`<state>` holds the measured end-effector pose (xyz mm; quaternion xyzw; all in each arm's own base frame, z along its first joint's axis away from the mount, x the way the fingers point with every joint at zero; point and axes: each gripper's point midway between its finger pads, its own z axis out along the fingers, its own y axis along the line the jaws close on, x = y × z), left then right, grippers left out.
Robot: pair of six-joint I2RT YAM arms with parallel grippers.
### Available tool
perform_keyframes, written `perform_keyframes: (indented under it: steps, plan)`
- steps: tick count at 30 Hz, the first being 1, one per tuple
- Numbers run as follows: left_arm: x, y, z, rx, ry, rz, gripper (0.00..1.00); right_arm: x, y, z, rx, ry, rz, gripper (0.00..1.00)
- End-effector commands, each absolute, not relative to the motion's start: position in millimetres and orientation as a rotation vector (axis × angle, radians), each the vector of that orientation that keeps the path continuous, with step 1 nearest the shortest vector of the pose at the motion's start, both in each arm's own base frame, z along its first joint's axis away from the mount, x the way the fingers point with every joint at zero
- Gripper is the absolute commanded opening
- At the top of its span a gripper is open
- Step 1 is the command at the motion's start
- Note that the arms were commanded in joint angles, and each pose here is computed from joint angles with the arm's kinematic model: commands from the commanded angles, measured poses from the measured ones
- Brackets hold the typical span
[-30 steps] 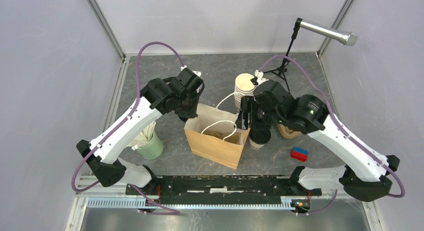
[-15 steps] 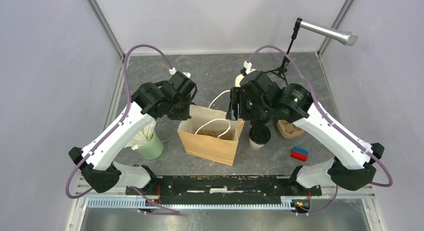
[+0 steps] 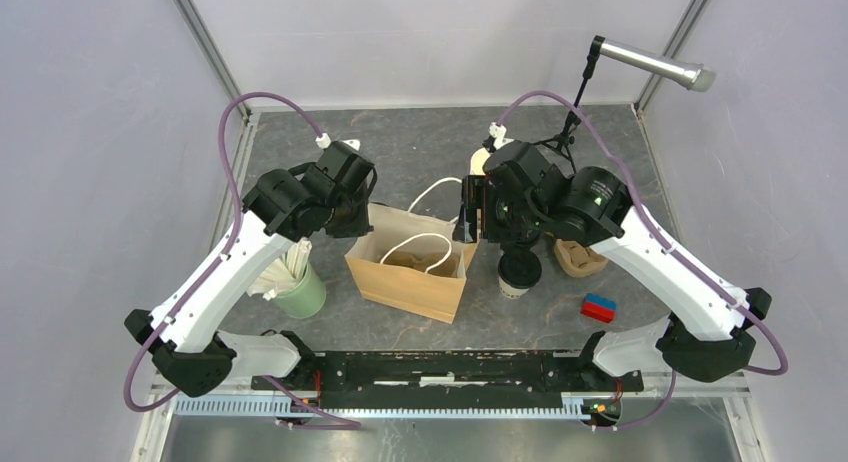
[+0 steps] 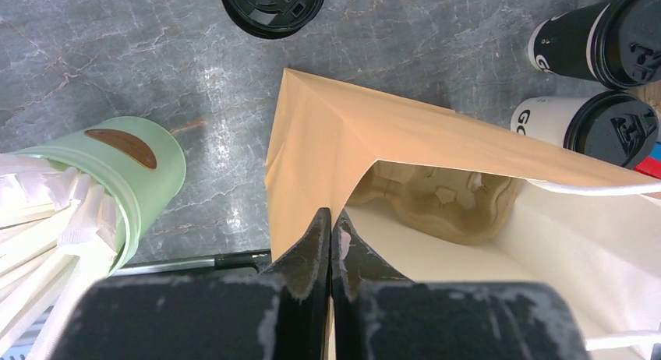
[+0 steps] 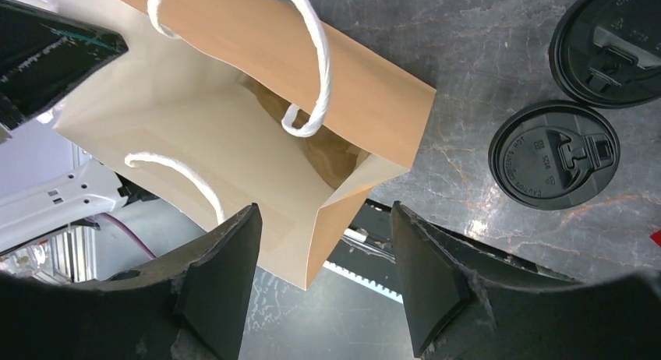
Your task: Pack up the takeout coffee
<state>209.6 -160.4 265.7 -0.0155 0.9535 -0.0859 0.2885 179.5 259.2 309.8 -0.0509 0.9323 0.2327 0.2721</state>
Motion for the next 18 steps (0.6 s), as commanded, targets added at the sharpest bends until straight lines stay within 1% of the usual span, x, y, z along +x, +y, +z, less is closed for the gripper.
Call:
perform_keyframes:
  steps: [1, 5, 7, 11, 18]
  plan:
    - [215.2, -169.2, 275.5, -0.11, 2.499, -0.317, 0.02, 172.0, 255.8, 303.0, -0.147, 2.535, 0.606, 0.69]
    - [215.5, -168.2, 278.3, -0.107, 2.489, -0.318, 0.03, 175.6, 256.1, 293.6, -0.149, 2.541, 0.567, 0.69]
    - [214.7, -168.2, 276.9, -0.106, 2.495, -0.317, 0.06, 177.9, 259.0, 291.7, -0.159, 2.546, 0.557, 0.68]
    - [213.8, -169.5, 274.9, -0.109, 2.506, -0.321, 0.07, 181.0, 262.7, 279.5, -0.19, 2.565, 0.523, 0.67]
    - [214.7, -168.1, 277.4, -0.097, 2.506, -0.305, 0.07, 193.6, 254.3, 260.3, -0.289, 2.572, 0.333, 0.59]
